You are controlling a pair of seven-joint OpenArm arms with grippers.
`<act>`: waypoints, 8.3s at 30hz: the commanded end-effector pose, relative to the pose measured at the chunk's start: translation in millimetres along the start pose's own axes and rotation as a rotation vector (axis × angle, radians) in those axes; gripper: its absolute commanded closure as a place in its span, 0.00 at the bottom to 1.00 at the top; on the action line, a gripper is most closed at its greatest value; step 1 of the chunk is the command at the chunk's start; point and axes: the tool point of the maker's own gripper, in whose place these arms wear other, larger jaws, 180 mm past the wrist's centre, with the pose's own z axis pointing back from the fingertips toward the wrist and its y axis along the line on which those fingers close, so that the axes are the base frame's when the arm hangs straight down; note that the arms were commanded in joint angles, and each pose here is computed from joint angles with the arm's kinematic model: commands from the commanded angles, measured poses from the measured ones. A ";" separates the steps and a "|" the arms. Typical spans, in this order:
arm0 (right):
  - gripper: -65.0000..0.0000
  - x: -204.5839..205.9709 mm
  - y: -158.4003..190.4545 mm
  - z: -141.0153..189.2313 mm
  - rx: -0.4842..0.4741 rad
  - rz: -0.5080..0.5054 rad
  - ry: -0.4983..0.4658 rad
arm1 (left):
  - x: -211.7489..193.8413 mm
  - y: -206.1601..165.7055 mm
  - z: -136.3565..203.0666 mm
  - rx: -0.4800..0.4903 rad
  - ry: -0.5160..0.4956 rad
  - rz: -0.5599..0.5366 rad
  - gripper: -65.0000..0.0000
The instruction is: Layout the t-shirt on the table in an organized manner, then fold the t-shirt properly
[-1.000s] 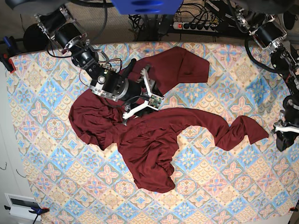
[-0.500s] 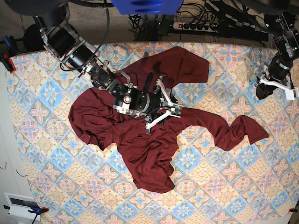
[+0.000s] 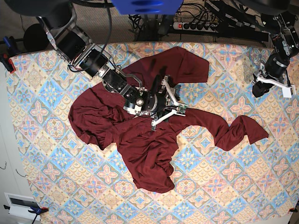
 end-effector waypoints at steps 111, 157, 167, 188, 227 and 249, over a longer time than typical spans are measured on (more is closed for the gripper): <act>0.56 -75.7 -68.9 -1.1 -0.087 -0.187 0.056 | -2.9 -29.4 -11.5 -0.082 -0.018 0.020 0.70; 0.39 -27.6 -138.3 49.6 -0.102 -0.408 -0.225 | -4.6 -29.1 -11.4 -0.081 -0.015 0.024 0.70; 0.40 -66.0 -123.3 28.0 -0.063 -0.530 -0.192 | -5.1 -28.8 -11.2 -0.080 -0.014 0.024 0.70; 1.00 -9.5 -201.4 87.1 -0.232 -0.457 -0.371 | -5.6 -28.5 -11.0 -0.079 -0.012 0.024 0.70; 0.48 21.1 -222.3 102.3 -0.467 -0.137 -0.224 | -4.7 -30.1 -11.6 -0.085 -0.016 0.028 0.70; 0.50 -26.4 -163.0 13.6 -0.234 -0.301 -0.171 | -3.8 -30.3 -11.7 -0.085 -0.018 0.027 0.70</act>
